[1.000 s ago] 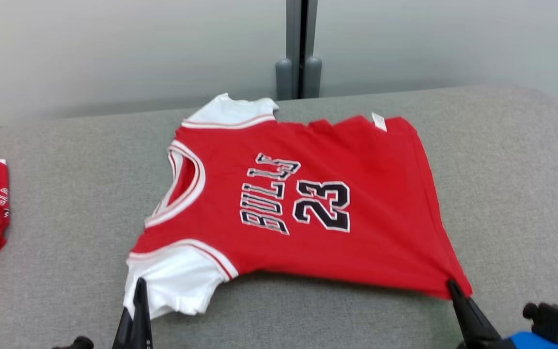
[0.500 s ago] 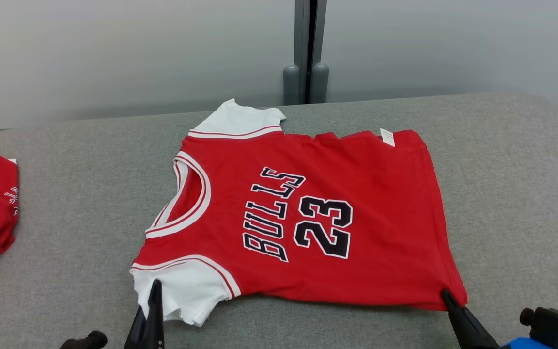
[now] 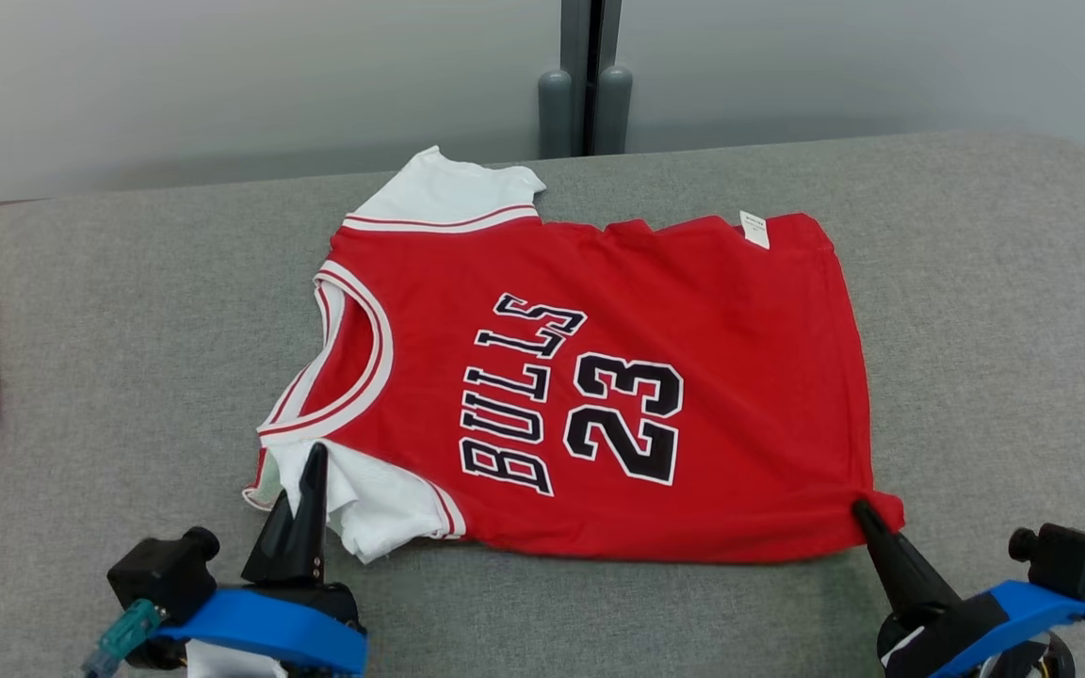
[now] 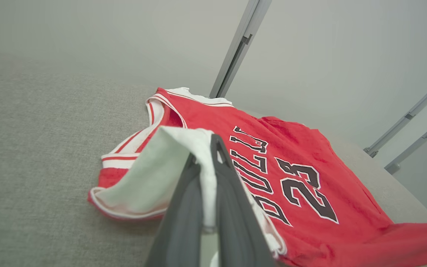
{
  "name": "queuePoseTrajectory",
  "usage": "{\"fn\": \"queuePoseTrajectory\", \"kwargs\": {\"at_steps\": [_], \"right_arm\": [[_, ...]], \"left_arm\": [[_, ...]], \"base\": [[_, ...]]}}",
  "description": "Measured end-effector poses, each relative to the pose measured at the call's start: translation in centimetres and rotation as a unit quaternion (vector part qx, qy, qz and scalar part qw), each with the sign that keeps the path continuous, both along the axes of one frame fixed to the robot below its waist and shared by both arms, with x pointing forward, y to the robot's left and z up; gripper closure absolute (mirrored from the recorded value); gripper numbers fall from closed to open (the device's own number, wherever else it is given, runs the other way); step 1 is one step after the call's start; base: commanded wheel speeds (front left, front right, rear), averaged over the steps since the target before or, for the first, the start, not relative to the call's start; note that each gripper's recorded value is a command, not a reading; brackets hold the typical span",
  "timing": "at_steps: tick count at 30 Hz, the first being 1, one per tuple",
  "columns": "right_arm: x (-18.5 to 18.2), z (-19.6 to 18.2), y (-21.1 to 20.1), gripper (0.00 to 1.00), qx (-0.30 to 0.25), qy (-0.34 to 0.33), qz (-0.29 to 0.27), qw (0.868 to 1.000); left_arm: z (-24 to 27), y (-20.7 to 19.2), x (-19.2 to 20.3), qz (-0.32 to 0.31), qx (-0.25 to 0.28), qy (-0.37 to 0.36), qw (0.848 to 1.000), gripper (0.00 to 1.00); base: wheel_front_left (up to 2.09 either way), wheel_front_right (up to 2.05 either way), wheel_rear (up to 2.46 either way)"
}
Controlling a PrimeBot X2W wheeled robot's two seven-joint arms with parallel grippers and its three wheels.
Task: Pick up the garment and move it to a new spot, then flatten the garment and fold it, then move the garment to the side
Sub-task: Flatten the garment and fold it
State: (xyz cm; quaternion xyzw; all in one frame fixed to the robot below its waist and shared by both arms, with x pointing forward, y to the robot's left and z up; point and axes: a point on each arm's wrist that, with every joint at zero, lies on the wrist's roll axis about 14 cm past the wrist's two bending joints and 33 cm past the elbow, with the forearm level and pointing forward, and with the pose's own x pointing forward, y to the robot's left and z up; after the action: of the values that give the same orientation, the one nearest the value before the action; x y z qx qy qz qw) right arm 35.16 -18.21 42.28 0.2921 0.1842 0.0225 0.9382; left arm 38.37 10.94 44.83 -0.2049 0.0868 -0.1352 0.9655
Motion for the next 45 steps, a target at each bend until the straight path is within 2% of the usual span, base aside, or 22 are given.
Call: {"fn": "queuePoseTrajectory", "kwargs": {"at_steps": [14, 23, 24, 25, 26, 27, 28, 34, 45], "right_arm": [[4.8, -1.0, -0.4, 1.00, -0.015, 0.016, 0.011, 1.000], [7.1, -2.2, -0.9, 1.00, -0.027, 0.031, 0.013, 0.999], [7.2, -2.3, -0.9, 0.82, -0.029, 0.033, 0.015, 0.999], [7.3, -2.3, -0.9, 0.53, -0.033, 0.029, 0.015, 0.999], [7.5, -2.1, -0.9, 0.00, -0.035, 0.023, 0.013, 0.999], [7.7, -1.8, -1.1, 0.00, -0.037, 0.016, 0.010, 0.999], [7.7, -1.6, -1.3, 0.00, -0.045, 0.008, 0.008, 0.999], [6.3, -1.0, -2.6, 0.00, -0.083, -0.013, 0.003, 0.996], [3.8, -1.9, -2.9, 0.00, -0.113, 0.003, 0.012, 0.993]], "left_arm": [[-1.4, 0.6, 6.4, -0.023, 0.042, 0.010, 0.999, 1.00], [-3.1, 0.0, 9.0, -0.043, 0.063, 0.025, 0.997, 1.00], [-3.3, 0.0, 9.1, -0.044, 0.066, 0.027, 0.996, 1.00], [-3.4, 0.1, 9.2, -0.044, 0.069, 0.028, 0.996, 1.00], [-3.5, 0.1, 9.3, -0.043, 0.071, 0.027, 0.996, 0.58], [-3.4, 0.3, 9.4, -0.041, 0.074, 0.024, 0.996, 0.26], [-3.3, 0.4, 9.4, -0.039, 0.078, 0.021, 0.996, 0.00], [-2.4, 1.7, 9.0, -0.016, 0.077, 0.007, 0.997, 0.00], [-5.2, 4.5, 4.6, 0.001, 0.128, 0.046, 0.991, 0.00]], "base": [[0.00, 0.00, 0.00], [0.00, 0.00, 0.00], [0.00, 0.00, 0.00], [0.00, 0.00, 0.00], [0.00, 0.00, 0.00], [0.00, 0.00, 0.00], [0.00, 0.00, 0.00], [0.00, 0.00, 0.00], [0.00, 0.00, 0.00]]}}
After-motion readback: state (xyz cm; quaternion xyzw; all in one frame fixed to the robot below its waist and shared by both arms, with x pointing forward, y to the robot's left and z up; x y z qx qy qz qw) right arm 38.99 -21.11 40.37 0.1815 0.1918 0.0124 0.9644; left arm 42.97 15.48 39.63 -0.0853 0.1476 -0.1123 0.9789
